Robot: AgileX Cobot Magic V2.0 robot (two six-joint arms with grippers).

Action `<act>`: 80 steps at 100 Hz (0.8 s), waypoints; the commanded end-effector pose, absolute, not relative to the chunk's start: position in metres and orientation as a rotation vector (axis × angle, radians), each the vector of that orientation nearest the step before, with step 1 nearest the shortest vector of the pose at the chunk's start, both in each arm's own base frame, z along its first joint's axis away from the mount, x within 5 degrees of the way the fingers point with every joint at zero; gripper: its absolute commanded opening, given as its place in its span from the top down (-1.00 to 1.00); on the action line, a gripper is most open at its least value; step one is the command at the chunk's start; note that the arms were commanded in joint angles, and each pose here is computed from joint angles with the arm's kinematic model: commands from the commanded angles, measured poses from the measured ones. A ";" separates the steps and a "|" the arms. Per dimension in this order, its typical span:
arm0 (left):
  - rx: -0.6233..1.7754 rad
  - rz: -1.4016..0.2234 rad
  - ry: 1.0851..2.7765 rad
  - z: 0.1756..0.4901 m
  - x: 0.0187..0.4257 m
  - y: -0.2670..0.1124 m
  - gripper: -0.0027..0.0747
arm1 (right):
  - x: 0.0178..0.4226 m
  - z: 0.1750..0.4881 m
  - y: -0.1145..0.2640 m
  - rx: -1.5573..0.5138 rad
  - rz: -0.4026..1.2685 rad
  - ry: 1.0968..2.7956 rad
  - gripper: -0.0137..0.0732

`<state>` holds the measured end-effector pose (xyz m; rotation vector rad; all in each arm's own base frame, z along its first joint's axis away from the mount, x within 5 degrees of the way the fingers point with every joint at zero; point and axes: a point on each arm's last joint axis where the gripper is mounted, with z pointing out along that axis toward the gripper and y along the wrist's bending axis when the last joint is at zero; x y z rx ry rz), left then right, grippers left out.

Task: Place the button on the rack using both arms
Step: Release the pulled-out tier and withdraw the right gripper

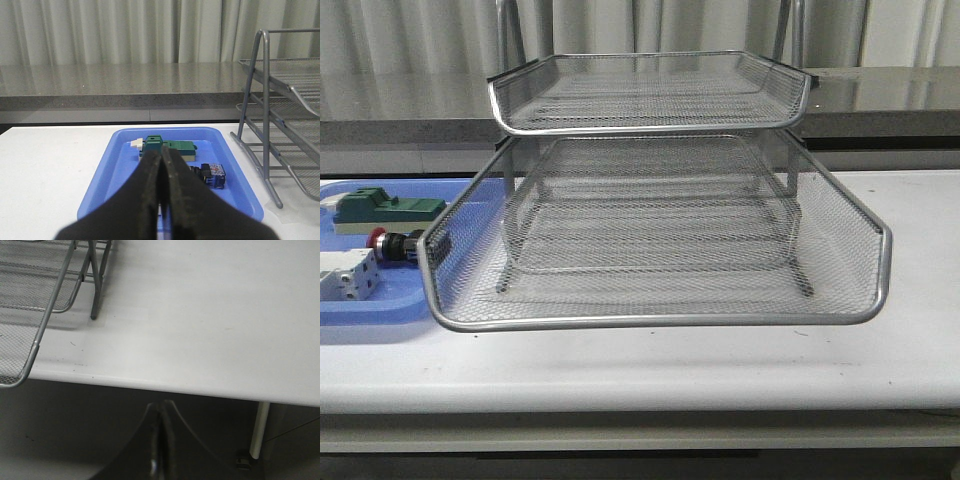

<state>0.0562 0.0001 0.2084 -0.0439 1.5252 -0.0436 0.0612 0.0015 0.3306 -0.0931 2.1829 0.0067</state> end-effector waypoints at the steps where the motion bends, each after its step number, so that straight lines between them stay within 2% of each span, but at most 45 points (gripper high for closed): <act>1: -0.050 -0.068 1.444 0.206 0.055 0.000 0.98 | 0.063 0.345 0.000 -0.092 -0.011 2.090 0.85; 53: -0.080 -0.102 1.414 0.213 0.054 0.000 0.98 | 0.062 0.344 0.000 -0.092 -0.013 2.104 0.85; 70: -0.132 -0.165 1.385 0.240 0.051 0.000 0.98 | 0.062 0.344 0.000 -0.092 -0.013 2.107 0.85; 80: -0.132 -0.168 1.446 0.262 0.054 -0.001 0.98 | 0.062 0.344 0.000 -0.092 -0.013 2.107 0.85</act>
